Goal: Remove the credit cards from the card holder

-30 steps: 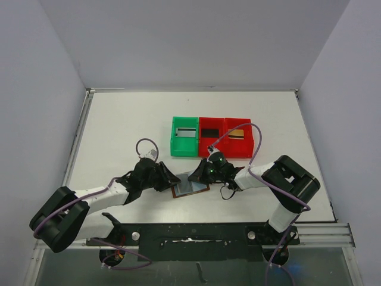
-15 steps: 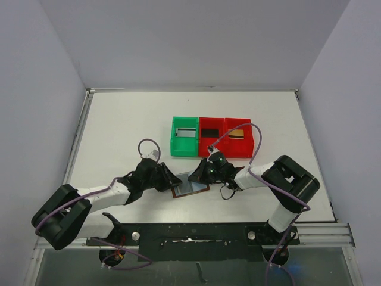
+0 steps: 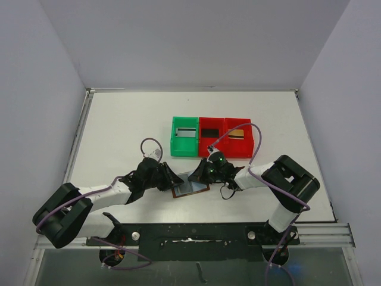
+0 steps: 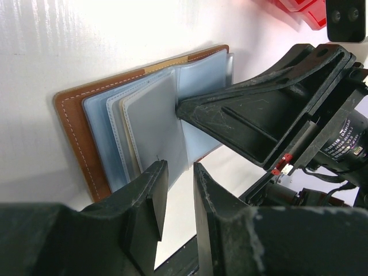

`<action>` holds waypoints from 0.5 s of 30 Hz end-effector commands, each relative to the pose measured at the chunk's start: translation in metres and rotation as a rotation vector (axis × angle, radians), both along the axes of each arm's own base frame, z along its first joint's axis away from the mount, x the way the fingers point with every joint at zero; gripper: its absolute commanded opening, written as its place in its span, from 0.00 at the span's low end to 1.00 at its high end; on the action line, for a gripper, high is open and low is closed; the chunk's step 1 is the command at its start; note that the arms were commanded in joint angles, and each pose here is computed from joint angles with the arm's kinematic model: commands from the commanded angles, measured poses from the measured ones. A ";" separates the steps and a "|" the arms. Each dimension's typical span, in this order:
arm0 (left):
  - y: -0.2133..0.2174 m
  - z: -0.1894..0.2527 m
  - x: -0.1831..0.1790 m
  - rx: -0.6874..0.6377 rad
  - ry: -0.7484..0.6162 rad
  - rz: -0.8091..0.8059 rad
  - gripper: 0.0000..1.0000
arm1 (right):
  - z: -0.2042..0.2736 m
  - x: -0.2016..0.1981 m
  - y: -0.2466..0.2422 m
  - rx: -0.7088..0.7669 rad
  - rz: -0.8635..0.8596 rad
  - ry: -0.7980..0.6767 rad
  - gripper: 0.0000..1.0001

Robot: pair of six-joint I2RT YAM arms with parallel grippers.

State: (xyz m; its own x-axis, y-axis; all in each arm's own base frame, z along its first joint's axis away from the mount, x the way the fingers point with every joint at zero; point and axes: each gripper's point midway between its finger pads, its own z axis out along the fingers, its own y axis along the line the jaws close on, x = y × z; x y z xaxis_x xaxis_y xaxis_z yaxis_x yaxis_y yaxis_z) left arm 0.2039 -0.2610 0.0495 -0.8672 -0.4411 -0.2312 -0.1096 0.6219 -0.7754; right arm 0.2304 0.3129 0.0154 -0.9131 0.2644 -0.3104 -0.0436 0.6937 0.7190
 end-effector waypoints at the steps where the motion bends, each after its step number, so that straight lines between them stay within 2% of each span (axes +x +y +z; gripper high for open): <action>1: -0.014 0.029 0.015 -0.055 -0.091 -0.013 0.23 | -0.041 -0.017 -0.026 -0.153 -0.006 0.089 0.00; 8: 0.010 0.017 0.012 0.047 -0.061 0.058 0.24 | -0.038 -0.016 -0.024 -0.106 -0.018 0.093 0.00; 15: 0.006 0.018 0.011 -0.002 -0.077 0.051 0.24 | -0.041 -0.018 -0.031 -0.007 -0.059 0.137 0.00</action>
